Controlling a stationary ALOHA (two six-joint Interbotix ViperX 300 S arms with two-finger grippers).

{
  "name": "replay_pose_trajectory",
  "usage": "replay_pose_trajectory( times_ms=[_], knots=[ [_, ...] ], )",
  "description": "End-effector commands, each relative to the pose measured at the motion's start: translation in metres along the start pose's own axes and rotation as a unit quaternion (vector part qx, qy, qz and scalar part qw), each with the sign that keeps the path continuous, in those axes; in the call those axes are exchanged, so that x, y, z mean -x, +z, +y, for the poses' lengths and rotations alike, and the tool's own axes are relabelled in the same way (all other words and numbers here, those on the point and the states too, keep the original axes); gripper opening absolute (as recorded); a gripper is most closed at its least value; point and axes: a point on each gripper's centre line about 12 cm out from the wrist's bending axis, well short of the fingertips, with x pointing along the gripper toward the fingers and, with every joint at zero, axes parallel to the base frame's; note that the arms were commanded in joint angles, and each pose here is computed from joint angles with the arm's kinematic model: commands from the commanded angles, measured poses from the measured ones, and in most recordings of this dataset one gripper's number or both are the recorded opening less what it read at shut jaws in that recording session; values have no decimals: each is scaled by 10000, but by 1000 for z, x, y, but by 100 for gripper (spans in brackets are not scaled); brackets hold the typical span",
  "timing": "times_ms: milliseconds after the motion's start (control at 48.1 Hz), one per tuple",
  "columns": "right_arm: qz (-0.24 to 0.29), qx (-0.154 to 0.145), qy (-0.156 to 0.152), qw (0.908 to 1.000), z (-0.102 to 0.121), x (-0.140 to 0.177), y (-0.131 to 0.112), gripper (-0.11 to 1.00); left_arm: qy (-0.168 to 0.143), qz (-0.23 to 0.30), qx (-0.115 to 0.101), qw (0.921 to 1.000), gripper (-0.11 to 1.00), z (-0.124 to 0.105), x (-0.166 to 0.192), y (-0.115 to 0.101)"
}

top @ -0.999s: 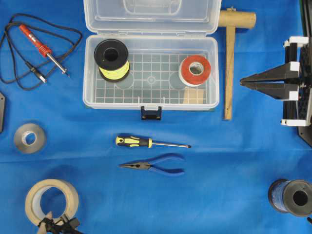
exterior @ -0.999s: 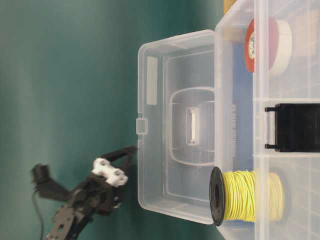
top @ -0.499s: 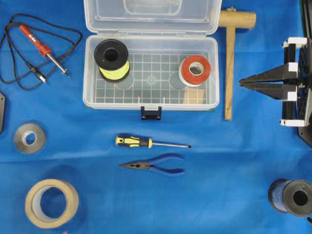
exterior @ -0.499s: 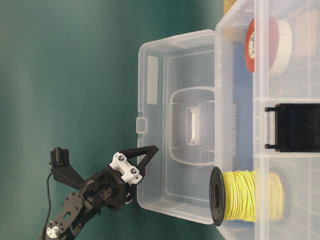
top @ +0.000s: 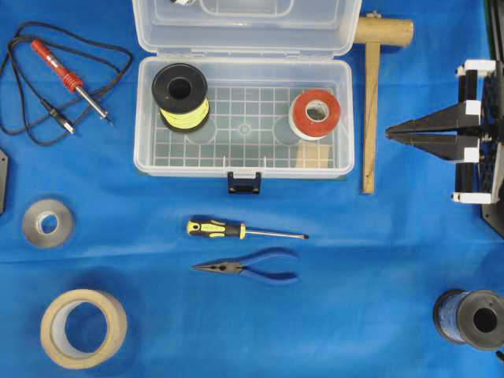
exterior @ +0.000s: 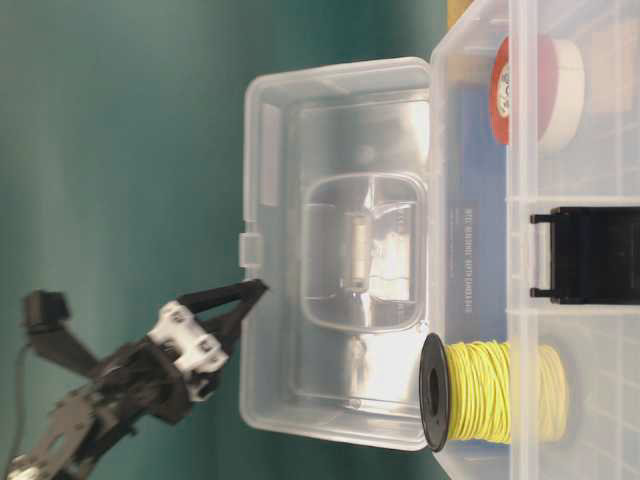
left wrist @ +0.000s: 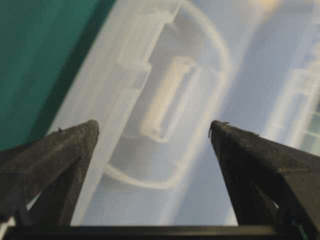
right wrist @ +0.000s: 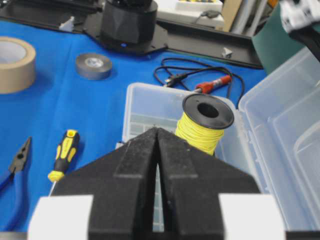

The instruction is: Close the tool box with the left arm.

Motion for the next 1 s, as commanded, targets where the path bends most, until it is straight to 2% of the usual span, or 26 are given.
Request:
replay_pose_trajectory(
  times_ms=[0,125,250,437,624,832,978],
  knots=[
    [-61,14,-15,10000,-1,-1,4,0,-301,-63,-174,9994,90,-33,20,6],
    [-53,22,-14,10000,-1,-1,4,0,-475,-157,-184,9986,90,-53,39,3],
    [-68,22,-14,10000,-1,-1,5,0,-688,-202,-290,9970,90,-74,52,-4],
    [-68,22,-14,10000,-1,-1,5,0,-1149,-121,-404,9925,90,-118,70,-25],
    [-84,22,-14,10000,-1,-1,5,0,-1652,7,-306,9858,90,-163,90,-43],
    [-69,-1,-14,10000,-1,-1,5,0,-2161,443,-151,9753,90,-212,112,-63],
    [-68,14,-14,10000,-1,-1,5,0,-2326,325,-181,9719,90,-222,128,-58]
  ],
)
